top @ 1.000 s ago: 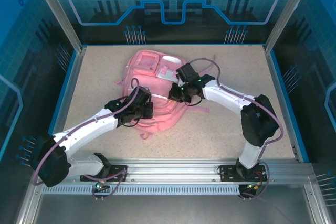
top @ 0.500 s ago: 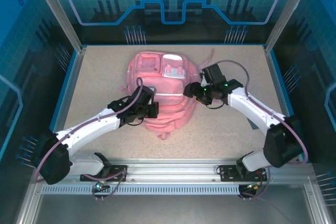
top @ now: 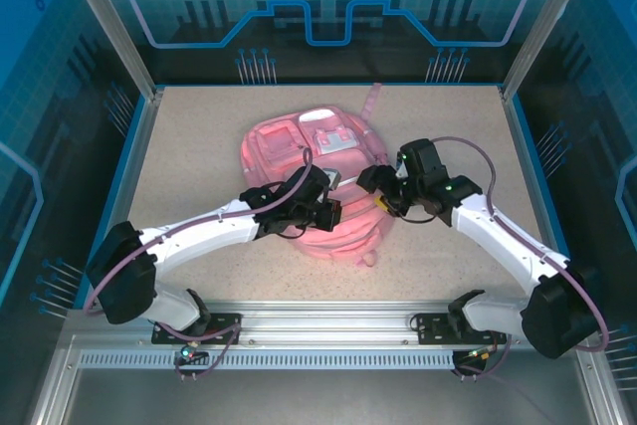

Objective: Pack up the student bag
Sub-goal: Unzip the student bag at the top-center of the table.

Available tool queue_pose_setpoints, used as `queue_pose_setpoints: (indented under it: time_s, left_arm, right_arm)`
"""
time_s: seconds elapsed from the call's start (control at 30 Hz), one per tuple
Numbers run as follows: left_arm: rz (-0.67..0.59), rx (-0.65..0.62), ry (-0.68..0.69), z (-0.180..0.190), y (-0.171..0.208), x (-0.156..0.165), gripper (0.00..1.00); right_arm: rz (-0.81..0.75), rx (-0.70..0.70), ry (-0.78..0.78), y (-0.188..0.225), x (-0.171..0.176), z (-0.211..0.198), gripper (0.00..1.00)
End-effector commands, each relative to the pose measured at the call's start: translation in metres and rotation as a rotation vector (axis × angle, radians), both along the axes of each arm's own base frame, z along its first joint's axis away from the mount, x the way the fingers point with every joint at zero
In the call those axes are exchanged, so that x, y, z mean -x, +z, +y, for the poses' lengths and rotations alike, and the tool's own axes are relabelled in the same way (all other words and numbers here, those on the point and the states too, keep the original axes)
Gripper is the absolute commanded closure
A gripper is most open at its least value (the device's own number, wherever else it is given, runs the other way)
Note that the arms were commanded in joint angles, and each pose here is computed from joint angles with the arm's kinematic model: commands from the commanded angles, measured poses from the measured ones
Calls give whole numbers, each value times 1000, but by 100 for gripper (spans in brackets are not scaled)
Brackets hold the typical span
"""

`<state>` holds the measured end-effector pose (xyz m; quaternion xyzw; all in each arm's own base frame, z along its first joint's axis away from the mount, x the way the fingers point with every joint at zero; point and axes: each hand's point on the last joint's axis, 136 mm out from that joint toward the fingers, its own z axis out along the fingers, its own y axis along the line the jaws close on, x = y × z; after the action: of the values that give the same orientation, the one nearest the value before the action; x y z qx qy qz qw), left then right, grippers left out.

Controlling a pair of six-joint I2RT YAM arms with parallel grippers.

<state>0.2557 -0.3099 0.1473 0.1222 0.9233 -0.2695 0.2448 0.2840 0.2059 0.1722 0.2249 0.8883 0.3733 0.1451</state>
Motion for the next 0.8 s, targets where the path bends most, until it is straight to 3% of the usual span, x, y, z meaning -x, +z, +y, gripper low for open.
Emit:
queue_pose_setpoints:
  time_s: [0.0, 0.1, 0.43, 0.6, 0.77]
  left_arm:
    - [-19, 58, -19, -13, 19, -2, 100]
    - [-21, 47, -18, -11, 19, -1, 100]
    - [-4, 3, -4, -2, 13, 2, 100]
    - [11, -85, 28, 18, 8, 6, 100]
    - [53, -242, 107, 72, 1, 15, 100]
  right_arm:
    - [32, -54, -18, -2, -6, 6, 38]
    - [64, -46, -30, -11, -9, 7, 44]
    - [108, -4, -75, -34, -21, 6, 51]
    - [74, 130, -97, -43, -32, -6, 77]
    - [30, 277, -129, -47, -39, -23, 88]
